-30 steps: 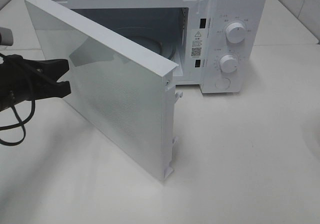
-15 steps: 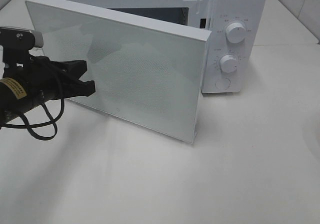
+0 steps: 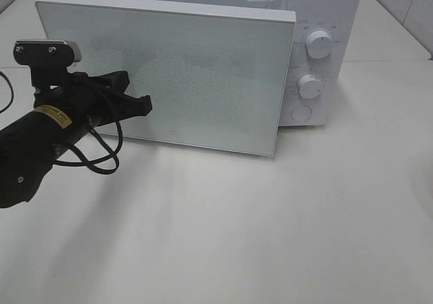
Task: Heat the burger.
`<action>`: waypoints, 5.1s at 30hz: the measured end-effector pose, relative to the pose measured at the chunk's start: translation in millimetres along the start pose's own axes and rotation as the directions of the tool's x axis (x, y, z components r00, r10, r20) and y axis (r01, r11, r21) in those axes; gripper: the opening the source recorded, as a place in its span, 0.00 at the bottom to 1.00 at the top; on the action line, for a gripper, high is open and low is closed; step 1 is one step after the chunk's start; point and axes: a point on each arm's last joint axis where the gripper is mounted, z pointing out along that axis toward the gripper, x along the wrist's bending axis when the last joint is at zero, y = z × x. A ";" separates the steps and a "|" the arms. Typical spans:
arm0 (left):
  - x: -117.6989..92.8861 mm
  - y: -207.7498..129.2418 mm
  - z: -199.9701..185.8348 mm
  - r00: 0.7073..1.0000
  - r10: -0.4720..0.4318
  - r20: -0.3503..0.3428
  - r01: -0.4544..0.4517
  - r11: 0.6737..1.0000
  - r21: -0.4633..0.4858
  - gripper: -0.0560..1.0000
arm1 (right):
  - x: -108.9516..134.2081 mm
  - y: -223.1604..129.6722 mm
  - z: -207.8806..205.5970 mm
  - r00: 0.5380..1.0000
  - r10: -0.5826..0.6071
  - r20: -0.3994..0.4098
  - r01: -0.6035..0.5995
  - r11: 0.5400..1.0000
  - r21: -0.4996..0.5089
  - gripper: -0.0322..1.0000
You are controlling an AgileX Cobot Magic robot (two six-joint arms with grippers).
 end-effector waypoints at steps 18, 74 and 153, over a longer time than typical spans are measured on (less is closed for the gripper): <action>-29.1 -3.5 37.4 0.991 0.129 0.032 -0.130 0.991 0.020 0.05 | 0.0 0.0 0.0 1.000 0.000 0.000 0.000 1.000 0.000 0.99; -138.8 55.1 11.3 0.942 0.142 0.303 -0.240 0.918 0.315 0.05 | 0.0 0.0 0.0 1.000 0.000 0.000 0.000 1.000 0.000 0.99; 101.2 150.5 -122.3 0.946 0.171 -0.275 0.218 0.289 0.932 0.99 | 0.0 0.0 0.0 1.000 0.000 0.000 0.000 1.000 0.000 0.99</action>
